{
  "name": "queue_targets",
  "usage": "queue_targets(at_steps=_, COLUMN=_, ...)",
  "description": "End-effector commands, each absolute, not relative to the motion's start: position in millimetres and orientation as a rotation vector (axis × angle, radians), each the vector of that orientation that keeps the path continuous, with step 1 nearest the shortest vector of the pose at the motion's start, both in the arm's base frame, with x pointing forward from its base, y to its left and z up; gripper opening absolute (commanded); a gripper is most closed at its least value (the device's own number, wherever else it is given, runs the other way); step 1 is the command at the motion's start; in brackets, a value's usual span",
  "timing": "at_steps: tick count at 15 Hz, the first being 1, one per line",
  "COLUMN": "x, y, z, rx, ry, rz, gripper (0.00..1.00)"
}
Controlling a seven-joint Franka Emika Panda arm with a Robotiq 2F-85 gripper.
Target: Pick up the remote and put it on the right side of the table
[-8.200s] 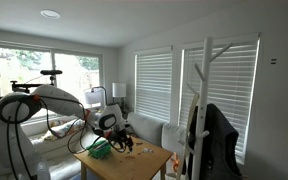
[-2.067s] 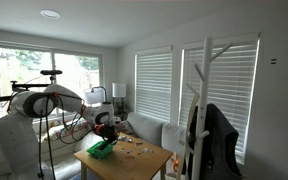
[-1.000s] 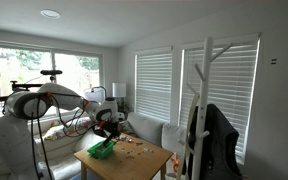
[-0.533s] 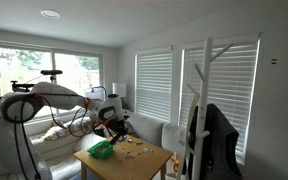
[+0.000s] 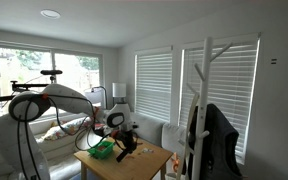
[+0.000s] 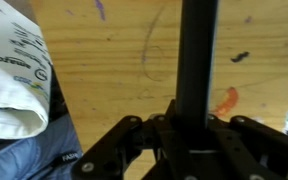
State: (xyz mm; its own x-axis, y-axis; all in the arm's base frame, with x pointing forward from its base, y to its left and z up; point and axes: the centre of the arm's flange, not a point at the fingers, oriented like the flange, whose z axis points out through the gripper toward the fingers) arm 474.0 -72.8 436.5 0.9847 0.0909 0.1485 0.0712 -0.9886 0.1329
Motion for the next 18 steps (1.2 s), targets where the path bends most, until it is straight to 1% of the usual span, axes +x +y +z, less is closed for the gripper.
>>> queue_targets(at_steps=1, x=491.7, y=-111.8, z=407.6, rx=2.888, ry=0.117, rz=0.099, gripper=0.02)
queue_targets(at_steps=4, x=507.7, y=-131.6, z=380.2, rx=2.840, ry=0.089, rz=0.138, gripper=0.02)
queue_targets(at_steps=7, x=519.3, y=-139.7, z=362.0, rx=2.802, ry=0.065, rz=0.109, gripper=0.02)
queue_targets(at_steps=8, x=523.8, y=-141.6, z=353.3, rx=2.794, ry=0.049, rz=0.100, gripper=0.34)
queue_targets(at_steps=9, x=525.3, y=-143.0, z=353.8, rx=2.782, ry=0.035, rz=0.089, gripper=0.35)
queue_targets(at_steps=11, x=532.5, y=-146.9, z=346.5, rx=2.766, ry=0.003, rz=0.086, gripper=0.48)
queue_targets(at_steps=13, x=539.3, y=-147.8, z=358.4, rx=2.744, ry=-0.029, rz=0.131, gripper=0.62)
queue_targets(at_steps=15, x=547.0, y=-144.8, z=388.2, rx=2.734, ry=-0.068, rz=0.233, gripper=0.76)
queue_targets(at_steps=18, x=554.2, y=-121.7, z=456.0, rx=2.809, ry=-0.122, rz=0.471, gripper=0.97)
